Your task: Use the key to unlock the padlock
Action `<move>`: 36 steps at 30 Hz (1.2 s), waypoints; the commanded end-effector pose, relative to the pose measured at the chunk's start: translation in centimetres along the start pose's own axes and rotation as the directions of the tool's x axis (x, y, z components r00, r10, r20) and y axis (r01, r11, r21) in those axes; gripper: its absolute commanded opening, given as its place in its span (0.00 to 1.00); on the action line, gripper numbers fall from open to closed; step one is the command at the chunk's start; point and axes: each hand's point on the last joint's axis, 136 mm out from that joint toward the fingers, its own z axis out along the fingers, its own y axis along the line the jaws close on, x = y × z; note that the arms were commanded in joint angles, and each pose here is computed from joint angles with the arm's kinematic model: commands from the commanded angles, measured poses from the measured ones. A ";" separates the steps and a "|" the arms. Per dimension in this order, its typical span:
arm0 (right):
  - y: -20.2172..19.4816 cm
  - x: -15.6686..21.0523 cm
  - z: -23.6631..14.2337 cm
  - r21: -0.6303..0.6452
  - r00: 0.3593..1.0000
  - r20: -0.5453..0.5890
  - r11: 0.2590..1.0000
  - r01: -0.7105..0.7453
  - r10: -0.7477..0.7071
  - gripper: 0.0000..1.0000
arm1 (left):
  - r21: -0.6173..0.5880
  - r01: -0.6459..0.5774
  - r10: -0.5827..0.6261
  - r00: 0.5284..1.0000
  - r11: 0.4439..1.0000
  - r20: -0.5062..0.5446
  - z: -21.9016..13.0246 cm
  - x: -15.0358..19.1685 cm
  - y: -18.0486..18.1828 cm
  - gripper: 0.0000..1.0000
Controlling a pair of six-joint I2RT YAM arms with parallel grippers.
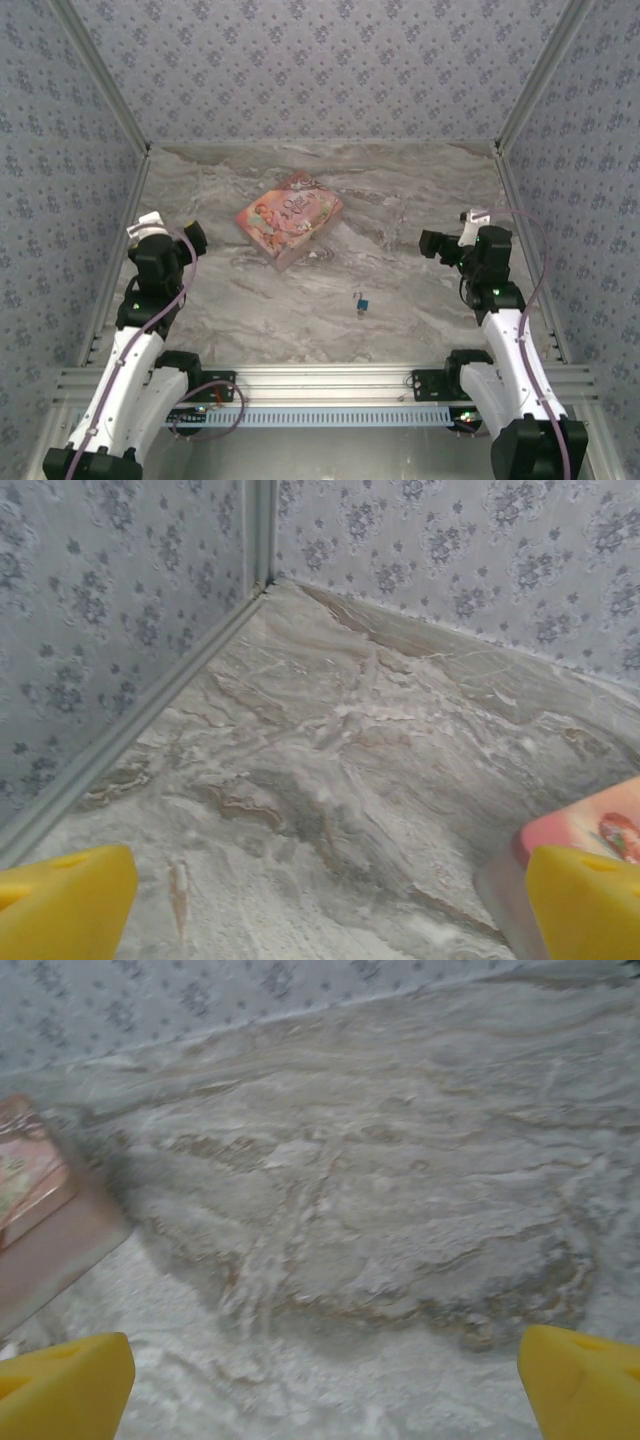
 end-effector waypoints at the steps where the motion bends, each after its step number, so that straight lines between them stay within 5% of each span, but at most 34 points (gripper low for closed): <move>1: -2.9 -1.4 0.3 0.125 0.986 0.158 0.992 0.031 -0.051 1.00 | -0.052 -0.075 0.077 0.996 0.996 0.040 0.2 0.3 1.2 0.99; 7: -6.2 1.6 2.0 0.240 0.990 0.128 0.970 0.021 -0.053 1.00 | -0.047 -0.079 0.080 0.997 0.996 0.010 0.9 2.3 1.3 0.99; 17: -6.7 3.7 6.8 0.189 0.994 0.107 0.982 0.007 -0.028 1.00 | -0.026 -0.069 0.068 0.997 0.997 -0.023 1.5 3.5 0.9 0.99; 31: -3.6 4.8 11.0 0.087 0.967 0.127 0.973 0.213 -0.223 1.00 | -0.007 -0.082 0.082 0.996 0.997 -0.044 1.9 4.2 0.5 0.99; 36: -5.0 4.6 12.3 0.147 0.984 0.036 0.975 0.166 -0.173 1.00 | 0.011 -0.077 0.078 0.996 0.997 -0.051 2.0 4.2 0.1 1.00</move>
